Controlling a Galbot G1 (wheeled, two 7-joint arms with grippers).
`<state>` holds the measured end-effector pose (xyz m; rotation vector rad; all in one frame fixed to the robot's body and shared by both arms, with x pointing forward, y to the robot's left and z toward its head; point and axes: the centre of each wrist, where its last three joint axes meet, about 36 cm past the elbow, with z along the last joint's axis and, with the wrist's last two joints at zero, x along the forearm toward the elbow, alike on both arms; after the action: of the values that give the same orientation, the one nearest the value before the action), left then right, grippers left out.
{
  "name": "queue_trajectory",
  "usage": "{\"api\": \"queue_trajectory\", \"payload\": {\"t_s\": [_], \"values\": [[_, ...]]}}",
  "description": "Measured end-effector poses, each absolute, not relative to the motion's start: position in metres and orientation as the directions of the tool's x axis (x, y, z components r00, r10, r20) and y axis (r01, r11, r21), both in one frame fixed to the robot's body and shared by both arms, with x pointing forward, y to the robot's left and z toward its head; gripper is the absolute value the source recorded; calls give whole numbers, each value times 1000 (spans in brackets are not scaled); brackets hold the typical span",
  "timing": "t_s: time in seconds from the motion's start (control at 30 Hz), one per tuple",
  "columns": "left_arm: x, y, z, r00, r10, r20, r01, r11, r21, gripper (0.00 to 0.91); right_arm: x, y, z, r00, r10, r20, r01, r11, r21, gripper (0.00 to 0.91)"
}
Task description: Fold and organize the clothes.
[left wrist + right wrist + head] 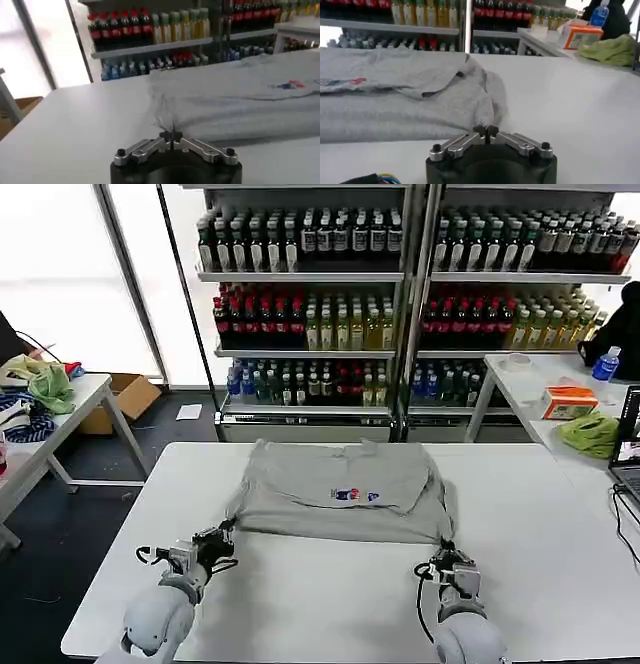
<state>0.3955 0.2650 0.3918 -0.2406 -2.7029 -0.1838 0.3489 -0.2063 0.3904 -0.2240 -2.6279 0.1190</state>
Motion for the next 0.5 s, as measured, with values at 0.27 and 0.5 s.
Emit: {"api": "queue_trajectory", "payload": {"t_s": [0.27,0.5], "values": [[343,253,414,-907,150,393,199,976,85,0,314,-207,408,-872,190,450,139,980,-144,0],[293,246,430,-898,142,416,196,977,88,0,288,-205,416,-863,190,467,121,977,-175,0]]}}
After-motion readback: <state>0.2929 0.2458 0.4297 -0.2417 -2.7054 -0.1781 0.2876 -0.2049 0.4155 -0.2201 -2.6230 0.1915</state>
